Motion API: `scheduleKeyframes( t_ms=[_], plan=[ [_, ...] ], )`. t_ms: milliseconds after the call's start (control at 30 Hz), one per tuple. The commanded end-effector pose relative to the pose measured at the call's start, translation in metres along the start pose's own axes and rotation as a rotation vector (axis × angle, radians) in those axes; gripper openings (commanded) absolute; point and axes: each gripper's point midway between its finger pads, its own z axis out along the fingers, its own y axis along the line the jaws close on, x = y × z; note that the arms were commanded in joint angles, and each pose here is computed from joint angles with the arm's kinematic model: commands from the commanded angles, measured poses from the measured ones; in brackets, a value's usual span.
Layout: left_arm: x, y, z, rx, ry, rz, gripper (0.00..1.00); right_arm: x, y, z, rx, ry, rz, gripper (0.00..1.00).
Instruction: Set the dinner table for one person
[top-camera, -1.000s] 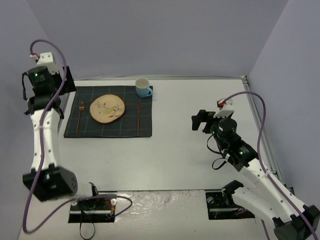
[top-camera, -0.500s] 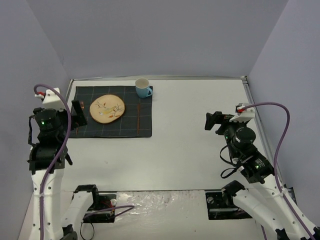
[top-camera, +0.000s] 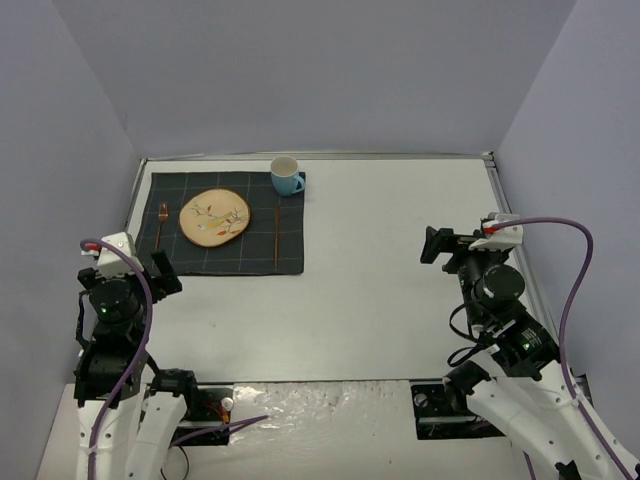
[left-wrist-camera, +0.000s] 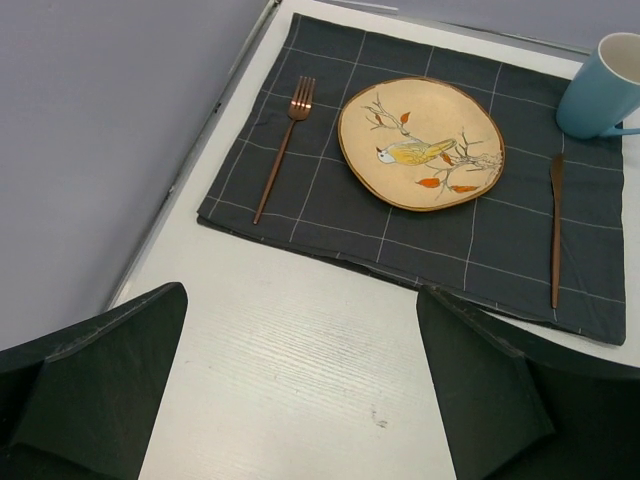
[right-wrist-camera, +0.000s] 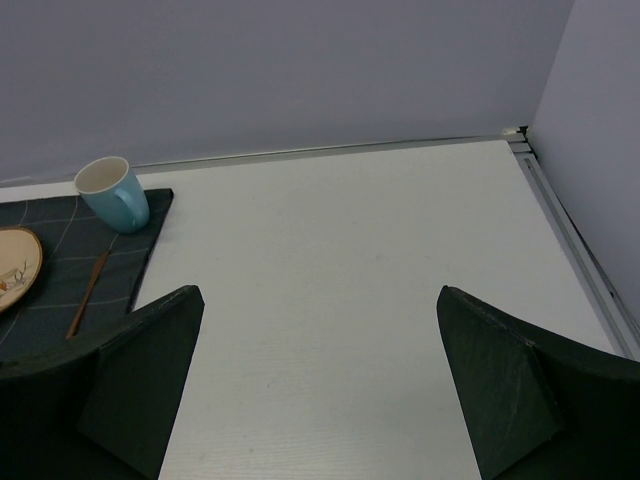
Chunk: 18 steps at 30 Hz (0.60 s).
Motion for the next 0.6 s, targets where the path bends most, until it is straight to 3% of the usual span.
scheduleKeyframes(
  t_ms=[0, 567],
  plan=[
    [-0.0300, 0.0031, -0.0011, -0.025, -0.142, -0.037, 0.97, -0.0271, -0.0025, 0.0004, 0.023, -0.083, 0.015, 1.00],
    [-0.0297, 0.0051, 0.0012, -0.042, -0.148, -0.036, 0.97, -0.0310, -0.0086, -0.0058, 0.033, -0.111, 0.016, 1.00]
  ],
)
